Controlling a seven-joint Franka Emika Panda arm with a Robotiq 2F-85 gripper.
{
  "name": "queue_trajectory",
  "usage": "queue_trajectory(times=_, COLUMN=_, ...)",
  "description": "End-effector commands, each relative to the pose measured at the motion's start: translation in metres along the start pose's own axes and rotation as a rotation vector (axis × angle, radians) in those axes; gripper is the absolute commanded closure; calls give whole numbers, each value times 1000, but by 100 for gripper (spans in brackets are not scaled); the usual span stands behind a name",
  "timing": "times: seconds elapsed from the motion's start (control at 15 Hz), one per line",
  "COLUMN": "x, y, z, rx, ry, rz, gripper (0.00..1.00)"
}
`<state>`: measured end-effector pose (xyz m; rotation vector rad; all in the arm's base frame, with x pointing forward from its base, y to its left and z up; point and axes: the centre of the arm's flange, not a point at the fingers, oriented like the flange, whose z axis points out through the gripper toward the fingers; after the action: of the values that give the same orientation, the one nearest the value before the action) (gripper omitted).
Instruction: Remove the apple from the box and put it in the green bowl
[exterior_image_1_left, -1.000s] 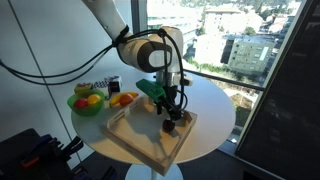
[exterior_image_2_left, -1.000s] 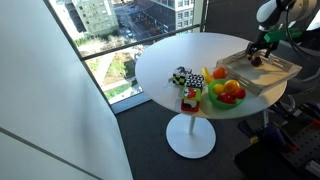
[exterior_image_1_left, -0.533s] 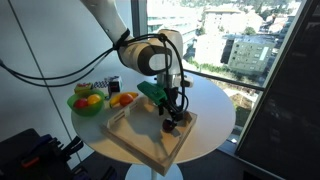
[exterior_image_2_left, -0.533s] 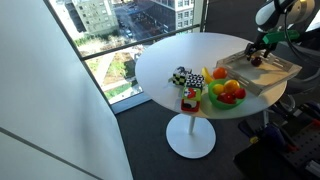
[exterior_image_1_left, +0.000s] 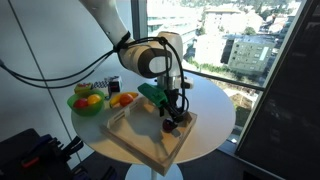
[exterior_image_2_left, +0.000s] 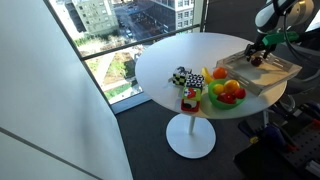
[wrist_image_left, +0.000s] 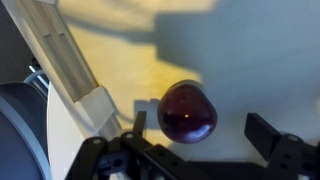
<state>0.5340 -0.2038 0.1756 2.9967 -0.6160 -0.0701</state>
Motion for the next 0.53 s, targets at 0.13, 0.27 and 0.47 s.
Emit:
queue_trajectory(times=0.13, x=7, y=6, z=0, rx=5, ry=14, rz=-6, gripper=34)
queue_trajectory(times=0.27, x=7, y=6, z=-2, rx=5, ry=10, rz=-1, gripper=51)
queue_trajectory(times=0.47, x=6, y=5, z=-8, rx=-3, ry=7, rz=15, gripper=66)
